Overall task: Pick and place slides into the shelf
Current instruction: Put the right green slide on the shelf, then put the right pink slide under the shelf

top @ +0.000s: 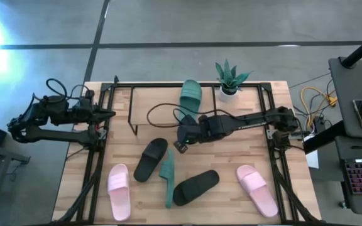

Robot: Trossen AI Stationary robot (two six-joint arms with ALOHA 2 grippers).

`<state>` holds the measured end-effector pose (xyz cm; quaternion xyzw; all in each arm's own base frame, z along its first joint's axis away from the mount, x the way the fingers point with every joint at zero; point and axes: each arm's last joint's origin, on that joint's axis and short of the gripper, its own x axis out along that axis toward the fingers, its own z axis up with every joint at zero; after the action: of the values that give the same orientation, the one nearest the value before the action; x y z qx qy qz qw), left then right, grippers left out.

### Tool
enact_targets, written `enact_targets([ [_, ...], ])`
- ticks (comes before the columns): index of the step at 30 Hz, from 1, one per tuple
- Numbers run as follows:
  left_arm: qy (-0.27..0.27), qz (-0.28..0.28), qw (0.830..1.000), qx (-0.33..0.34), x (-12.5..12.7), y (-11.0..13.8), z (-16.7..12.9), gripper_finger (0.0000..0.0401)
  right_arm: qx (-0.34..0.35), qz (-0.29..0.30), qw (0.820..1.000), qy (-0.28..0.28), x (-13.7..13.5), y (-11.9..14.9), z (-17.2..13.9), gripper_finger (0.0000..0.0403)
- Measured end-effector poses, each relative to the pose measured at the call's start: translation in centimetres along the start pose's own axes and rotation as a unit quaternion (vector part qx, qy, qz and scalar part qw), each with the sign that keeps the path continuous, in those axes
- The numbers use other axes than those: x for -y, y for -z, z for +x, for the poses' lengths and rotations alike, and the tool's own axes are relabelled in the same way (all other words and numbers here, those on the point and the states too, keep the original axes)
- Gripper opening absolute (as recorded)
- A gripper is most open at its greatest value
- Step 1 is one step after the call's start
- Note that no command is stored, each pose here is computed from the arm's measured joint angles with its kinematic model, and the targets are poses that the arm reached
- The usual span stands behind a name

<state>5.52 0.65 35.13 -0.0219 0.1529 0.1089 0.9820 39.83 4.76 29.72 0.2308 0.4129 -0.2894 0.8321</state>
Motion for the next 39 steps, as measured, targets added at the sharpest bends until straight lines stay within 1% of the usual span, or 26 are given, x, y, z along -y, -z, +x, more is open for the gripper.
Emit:
enact_targets([
  [5,0.000,0.000,1.000,0.000,0.0,0.0,0.0,0.0000,-0.004,0.007,1.000,0.010,0.4,0.2,0.6,0.0023],
  [9,0.000,0.000,1.000,0.000,0.0,0.0,0.0,0.0000,0.015,0.008,0.999,0.036,0.7,0.3,0.9,0.0022],
  [16,0.000,0.000,1.000,-0.001,0.0,0.0,0.0,0.0000,0.026,0.011,0.998,0.058,1.2,0.0,1.2,0.0022],
  [18,0.000,0.001,1.000,-0.002,0.0,0.1,0.1,0.0000,0.021,0.014,0.997,0.071,1.5,0.1,1.2,0.0022],
  [21,0.000,0.001,1.000,-0.005,0.0,0.2,0.2,0.0000,0.019,0.026,0.994,0.108,2.1,0.4,1.1,0.0022],
  [24,-0.001,0.001,1.000,-0.007,0.0,0.3,0.3,0.0000,0.013,0.031,0.992,0.119,2.3,0.6,1.0,0.0022],
  [27,0.000,0.001,1.000,-0.008,0.0,0.3,0.3,0.0000,0.014,0.028,0.994,0.108,1.8,0.8,0.7,0.0022],
  [30,0.010,-0.013,1.000,-0.009,0.1,0.3,0.3,0.0000,0.011,0.021,0.997,0.078,0.7,1.1,-0.3,0.0022],
  [32,0.037,-0.023,0.999,-0.011,0.2,0.3,0.2,0.0000,0.008,0.007,0.999,0.053,-0.2,1.3,-1.3,0.0022],
  [37,0.112,-0.029,0.993,-0.028,0.8,0.3,0.6,0.0000,0.019,-0.038,0.999,0.008,-2.5,2.6,-3.7,0.0023],
  [39,0.123,-0.025,0.991,-0.037,0.9,0.3,0.9,0.0000,0.024,-0.043,0.999,-0.008,-3.2,2.9,-4.6,0.0023],
])
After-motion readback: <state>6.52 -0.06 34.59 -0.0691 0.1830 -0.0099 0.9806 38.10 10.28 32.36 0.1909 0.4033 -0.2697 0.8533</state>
